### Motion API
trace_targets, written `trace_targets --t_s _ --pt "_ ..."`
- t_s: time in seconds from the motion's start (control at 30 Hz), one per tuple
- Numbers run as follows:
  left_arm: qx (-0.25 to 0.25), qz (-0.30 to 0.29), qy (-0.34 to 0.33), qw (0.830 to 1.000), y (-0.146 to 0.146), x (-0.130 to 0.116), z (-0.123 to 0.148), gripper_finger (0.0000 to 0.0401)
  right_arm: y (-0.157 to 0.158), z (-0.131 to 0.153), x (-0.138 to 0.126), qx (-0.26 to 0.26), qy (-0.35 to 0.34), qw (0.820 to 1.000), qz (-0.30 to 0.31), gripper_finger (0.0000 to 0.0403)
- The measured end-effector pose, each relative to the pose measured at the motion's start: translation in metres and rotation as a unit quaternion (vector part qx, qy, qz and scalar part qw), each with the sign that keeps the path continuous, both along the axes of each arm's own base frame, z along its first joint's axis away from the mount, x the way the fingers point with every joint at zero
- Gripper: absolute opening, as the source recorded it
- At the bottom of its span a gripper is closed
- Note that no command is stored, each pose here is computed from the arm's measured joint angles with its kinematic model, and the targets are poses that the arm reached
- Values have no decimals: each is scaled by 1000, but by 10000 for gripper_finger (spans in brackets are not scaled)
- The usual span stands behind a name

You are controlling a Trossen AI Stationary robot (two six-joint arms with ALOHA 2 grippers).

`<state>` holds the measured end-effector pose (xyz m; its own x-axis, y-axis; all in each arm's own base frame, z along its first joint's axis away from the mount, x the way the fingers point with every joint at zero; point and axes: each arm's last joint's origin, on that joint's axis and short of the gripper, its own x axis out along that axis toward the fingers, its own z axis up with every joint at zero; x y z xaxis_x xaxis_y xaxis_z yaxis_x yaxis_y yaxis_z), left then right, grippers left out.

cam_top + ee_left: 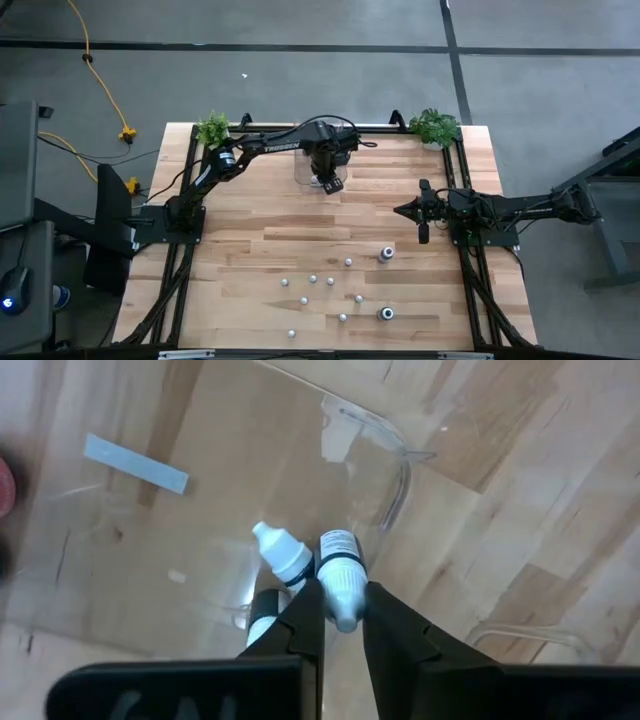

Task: Pick & Place food coloring
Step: Put the small purple food coloring into the transparent bin

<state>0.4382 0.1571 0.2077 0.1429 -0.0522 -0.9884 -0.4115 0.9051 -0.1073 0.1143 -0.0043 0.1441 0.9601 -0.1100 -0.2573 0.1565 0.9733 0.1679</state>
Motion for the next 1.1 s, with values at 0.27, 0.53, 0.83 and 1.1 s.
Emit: trace_targets --t_s 0.27,0.53,0.83,1.1 --pt "-1 -2 4 1000 -2 1 -4 78 0 0 0 0 0 1000 0 0" --pt "1 -2 -1 1000 -2 2 -4 82 0 0 0 0 0 1000 0 0" --pt "4 -3 -9 1000 -1 4 -3 83 0 0 0 0 0 1000 0 0" --pt "3 -3 -10 1000 -1 4 -3 98 0 0 0 0 0 1000 0 0"
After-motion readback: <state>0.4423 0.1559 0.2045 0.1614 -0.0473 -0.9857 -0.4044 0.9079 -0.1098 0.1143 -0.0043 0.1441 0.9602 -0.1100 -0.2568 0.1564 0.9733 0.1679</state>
